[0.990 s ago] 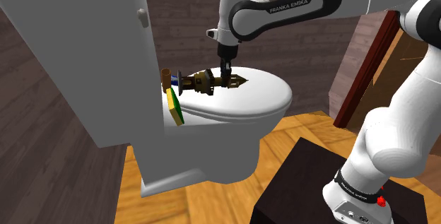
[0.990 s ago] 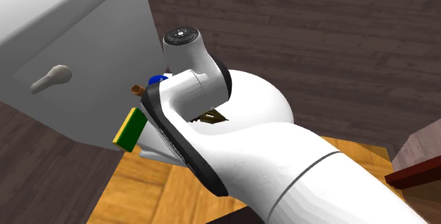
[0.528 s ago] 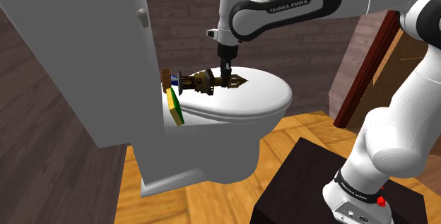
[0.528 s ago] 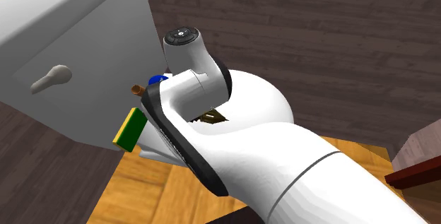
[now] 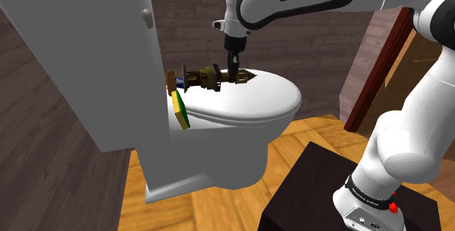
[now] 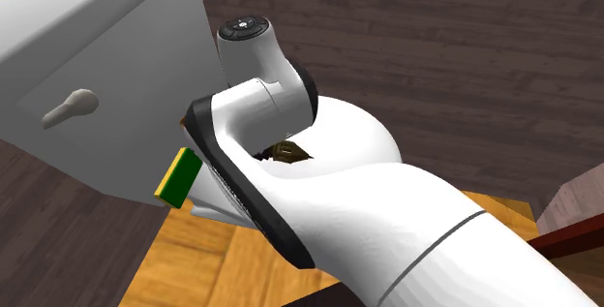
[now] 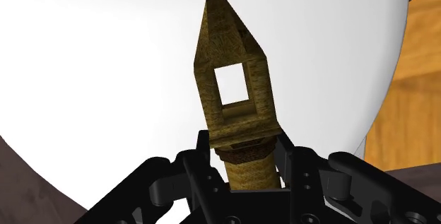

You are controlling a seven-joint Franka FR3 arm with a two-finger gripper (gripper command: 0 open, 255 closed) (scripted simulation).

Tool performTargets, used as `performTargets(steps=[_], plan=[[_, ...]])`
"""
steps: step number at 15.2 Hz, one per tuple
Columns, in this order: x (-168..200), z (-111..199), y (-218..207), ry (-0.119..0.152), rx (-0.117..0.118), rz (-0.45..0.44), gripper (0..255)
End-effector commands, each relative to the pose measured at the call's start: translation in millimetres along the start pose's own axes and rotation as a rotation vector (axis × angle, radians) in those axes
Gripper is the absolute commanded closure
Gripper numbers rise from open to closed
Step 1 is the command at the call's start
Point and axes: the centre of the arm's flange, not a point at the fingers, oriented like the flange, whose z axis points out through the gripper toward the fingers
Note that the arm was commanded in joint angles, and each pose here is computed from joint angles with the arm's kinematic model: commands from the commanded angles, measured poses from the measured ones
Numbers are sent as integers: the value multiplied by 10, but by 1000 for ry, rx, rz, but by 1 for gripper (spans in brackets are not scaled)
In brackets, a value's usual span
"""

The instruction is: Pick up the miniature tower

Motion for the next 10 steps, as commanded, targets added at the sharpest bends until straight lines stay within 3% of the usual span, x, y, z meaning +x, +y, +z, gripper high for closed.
performTargets(steps=[1,10], plan=[[-1,-107,6,1,0,0,255],[20,-483,42,1,0,0,255]])
